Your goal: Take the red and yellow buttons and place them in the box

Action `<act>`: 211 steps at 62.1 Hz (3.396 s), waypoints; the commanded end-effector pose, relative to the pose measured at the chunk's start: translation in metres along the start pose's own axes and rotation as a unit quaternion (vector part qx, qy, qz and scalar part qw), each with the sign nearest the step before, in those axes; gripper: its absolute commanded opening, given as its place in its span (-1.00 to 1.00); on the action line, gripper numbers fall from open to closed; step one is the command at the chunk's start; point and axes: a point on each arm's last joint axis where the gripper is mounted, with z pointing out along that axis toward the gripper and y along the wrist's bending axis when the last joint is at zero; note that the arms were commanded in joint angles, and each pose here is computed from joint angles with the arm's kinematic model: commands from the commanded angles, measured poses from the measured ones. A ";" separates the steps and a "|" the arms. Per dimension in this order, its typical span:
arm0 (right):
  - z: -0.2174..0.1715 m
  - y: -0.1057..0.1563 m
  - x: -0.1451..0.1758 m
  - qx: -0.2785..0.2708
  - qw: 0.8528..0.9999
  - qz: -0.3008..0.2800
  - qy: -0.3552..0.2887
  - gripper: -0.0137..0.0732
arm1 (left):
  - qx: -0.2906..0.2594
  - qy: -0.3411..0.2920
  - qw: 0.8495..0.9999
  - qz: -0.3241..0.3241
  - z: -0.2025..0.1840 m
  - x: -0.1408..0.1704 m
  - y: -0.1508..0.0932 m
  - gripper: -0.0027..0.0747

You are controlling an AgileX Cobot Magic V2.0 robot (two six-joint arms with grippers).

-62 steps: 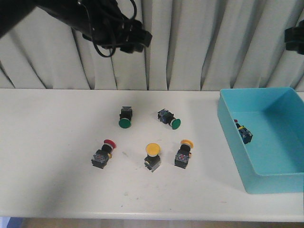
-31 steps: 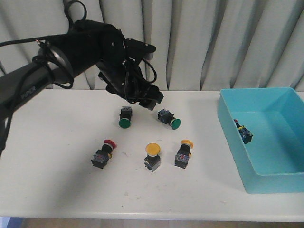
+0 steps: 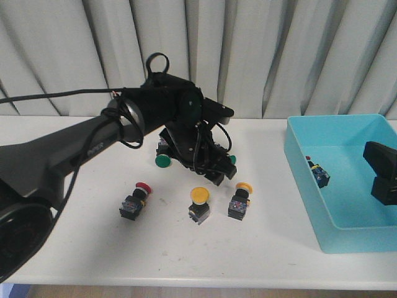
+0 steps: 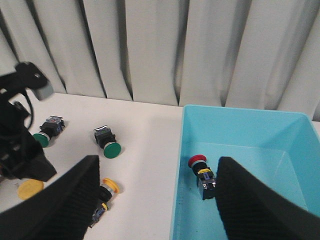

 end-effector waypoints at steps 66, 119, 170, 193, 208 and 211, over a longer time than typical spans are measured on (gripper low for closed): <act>-0.004 0.003 -0.017 -0.005 0.998 -0.005 -0.056 0.45 | 0.012 0.029 1.000 0.000 -0.004 0.003 -0.007 0.34; 0.046 0.003 0.002 -0.009 0.999 0.013 0.029 0.45 | 0.087 -0.041 0.995 0.039 -0.078 -0.002 -0.025 -0.95; 0.069 0.072 0.014 -0.155 0.966 -0.207 0.016 0.45 | 0.329 -0.144 0.933 0.018 -0.190 0.006 -0.071 -0.95; 0.069 0.072 0.014 -0.155 0.965 -0.211 0.014 0.00 | 0.341 -0.125 0.931 0.033 -0.189 0.011 -0.083 -0.94; 0.069 0.072 0.014 -0.155 0.965 -0.210 0.014 -0.71 | 0.343 -0.126 0.929 0.066 -0.189 0.013 -0.098 -0.80; 0.069 0.072 0.014 -0.155 0.965 -0.210 0.014 -0.71 | 0.341 -0.129 0.928 0.078 -0.189 0.014 -0.101 -0.74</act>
